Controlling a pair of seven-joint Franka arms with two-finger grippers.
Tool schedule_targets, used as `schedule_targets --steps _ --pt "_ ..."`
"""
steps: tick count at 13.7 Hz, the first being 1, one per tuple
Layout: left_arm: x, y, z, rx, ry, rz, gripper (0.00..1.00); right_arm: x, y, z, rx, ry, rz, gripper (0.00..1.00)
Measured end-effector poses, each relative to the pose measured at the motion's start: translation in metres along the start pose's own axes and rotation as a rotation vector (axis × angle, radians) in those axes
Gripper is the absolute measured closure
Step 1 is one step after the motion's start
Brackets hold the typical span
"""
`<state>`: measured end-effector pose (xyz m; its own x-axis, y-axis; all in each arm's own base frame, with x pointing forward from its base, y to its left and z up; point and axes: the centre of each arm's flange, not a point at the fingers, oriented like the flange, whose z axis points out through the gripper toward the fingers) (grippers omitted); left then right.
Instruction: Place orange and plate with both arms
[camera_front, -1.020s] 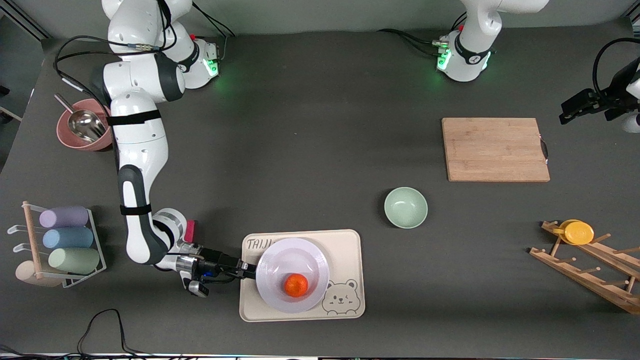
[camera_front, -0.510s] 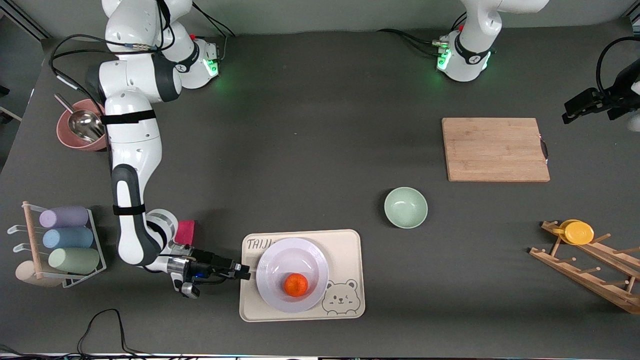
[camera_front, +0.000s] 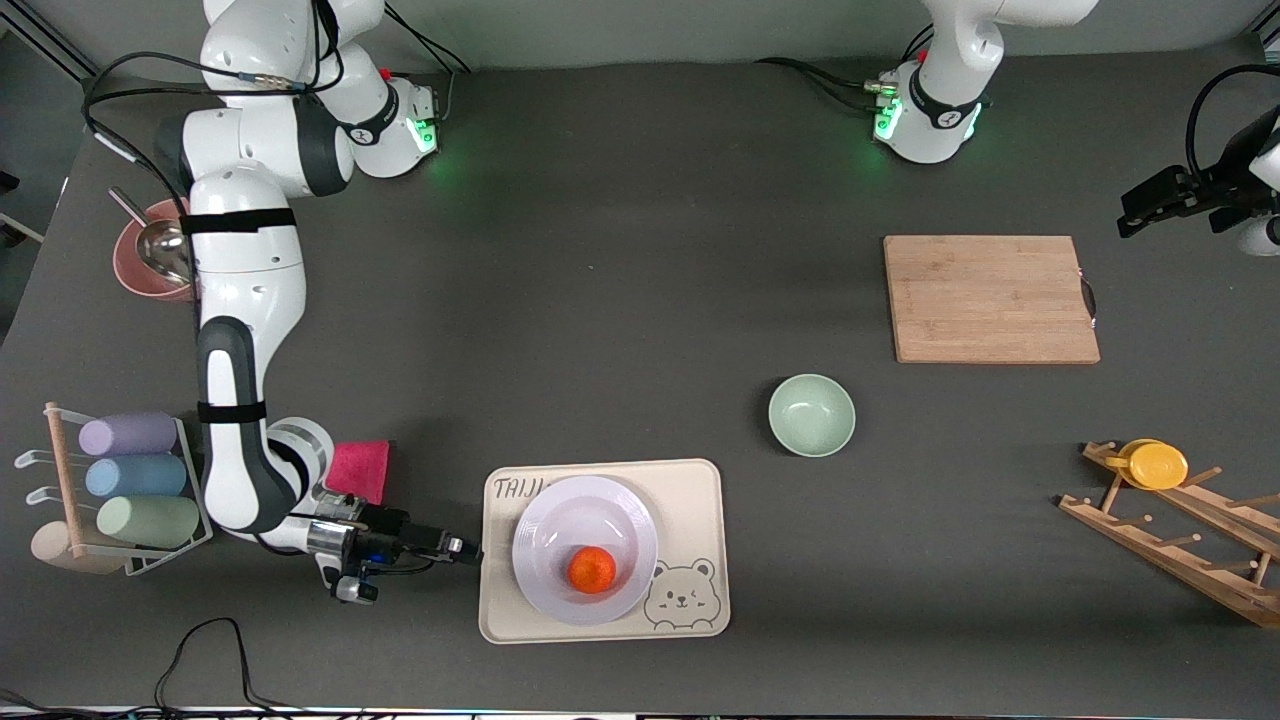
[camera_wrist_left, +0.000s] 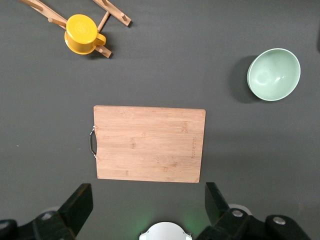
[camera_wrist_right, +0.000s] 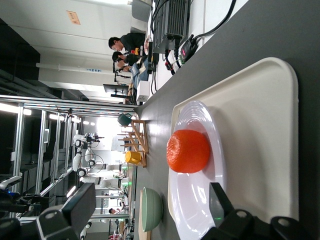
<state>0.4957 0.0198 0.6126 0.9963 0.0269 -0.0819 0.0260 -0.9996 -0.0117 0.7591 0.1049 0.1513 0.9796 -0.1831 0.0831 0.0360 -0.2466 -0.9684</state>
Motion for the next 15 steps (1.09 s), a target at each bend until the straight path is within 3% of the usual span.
schedule_targets --steps 3,5,8,11,13,15 --pt "0.000 0.013 -0.001 0.006 0.003 0.025 0.00 0.003 -0.043 -0.039 -0.106 -0.043 0.064 0.00" --pt "0.000 0.016 -0.002 0.007 0.004 0.030 0.00 -0.001 -0.087 -0.080 -0.227 -0.081 0.114 0.00" --pt "-0.002 0.014 -0.004 0.022 0.008 0.023 0.00 -0.020 -0.173 -0.141 -0.488 -0.135 0.146 0.00" --pt "-0.003 0.021 -0.007 0.055 0.014 0.041 0.00 -0.056 -0.253 -0.193 -0.777 -0.213 0.035 0.00" --pt "-0.003 0.021 -0.008 0.059 0.015 0.044 0.00 -0.083 -0.300 -0.226 -0.926 -0.276 -0.032 0.00" --pt "-0.003 0.022 -0.008 0.059 0.016 0.048 0.00 -0.102 -0.334 -0.255 -1.061 -0.302 -0.083 0.00"
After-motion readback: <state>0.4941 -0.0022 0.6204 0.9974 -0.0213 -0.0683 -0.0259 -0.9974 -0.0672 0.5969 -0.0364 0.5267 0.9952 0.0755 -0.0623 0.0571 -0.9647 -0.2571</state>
